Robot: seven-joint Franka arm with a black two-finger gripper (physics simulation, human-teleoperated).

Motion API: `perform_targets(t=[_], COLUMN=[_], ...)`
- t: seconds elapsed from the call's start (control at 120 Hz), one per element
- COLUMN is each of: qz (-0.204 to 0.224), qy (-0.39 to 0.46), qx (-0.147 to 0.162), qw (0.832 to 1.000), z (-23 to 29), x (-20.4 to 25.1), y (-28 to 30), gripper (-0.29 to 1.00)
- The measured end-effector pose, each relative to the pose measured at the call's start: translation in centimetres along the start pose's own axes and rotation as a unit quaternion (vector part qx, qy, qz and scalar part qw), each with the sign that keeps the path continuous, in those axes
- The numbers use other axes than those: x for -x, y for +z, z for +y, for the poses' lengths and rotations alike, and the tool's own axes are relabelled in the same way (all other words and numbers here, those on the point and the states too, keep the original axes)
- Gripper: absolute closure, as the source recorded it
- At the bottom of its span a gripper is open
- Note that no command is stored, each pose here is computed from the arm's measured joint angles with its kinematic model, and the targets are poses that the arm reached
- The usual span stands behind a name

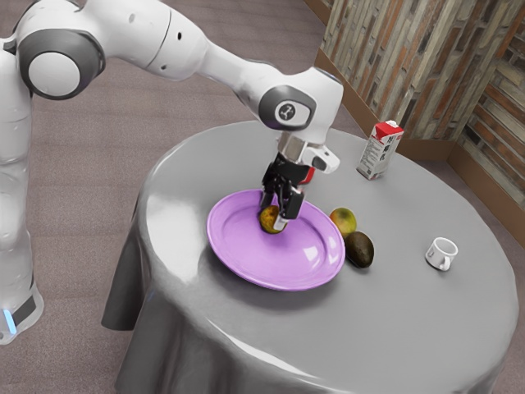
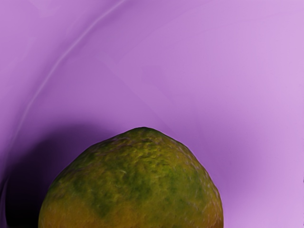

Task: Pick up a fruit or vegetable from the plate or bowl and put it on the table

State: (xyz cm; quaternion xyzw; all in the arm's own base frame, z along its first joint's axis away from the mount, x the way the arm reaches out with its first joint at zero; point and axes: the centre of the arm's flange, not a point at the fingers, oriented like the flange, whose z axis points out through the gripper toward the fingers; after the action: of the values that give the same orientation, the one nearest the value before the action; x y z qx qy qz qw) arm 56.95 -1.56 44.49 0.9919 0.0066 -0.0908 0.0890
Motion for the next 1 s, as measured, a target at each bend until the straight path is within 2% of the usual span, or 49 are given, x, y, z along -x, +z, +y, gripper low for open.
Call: perform_targets(t=[0.617, 0.758, 1.0], qz=[-0.002, 0.002, 0.005], qy=[-0.004, -0.010, -0.018], qx=[0.005, 0.007, 0.005], qw=[1.000, 1.000, 1.000], z=[0.0, -0.3, -0.3], x=[-0.3, -0.4, -0.5], y=[1.1, 1.0, 0.9], gripper=[0.04, 0.28, 0.32])
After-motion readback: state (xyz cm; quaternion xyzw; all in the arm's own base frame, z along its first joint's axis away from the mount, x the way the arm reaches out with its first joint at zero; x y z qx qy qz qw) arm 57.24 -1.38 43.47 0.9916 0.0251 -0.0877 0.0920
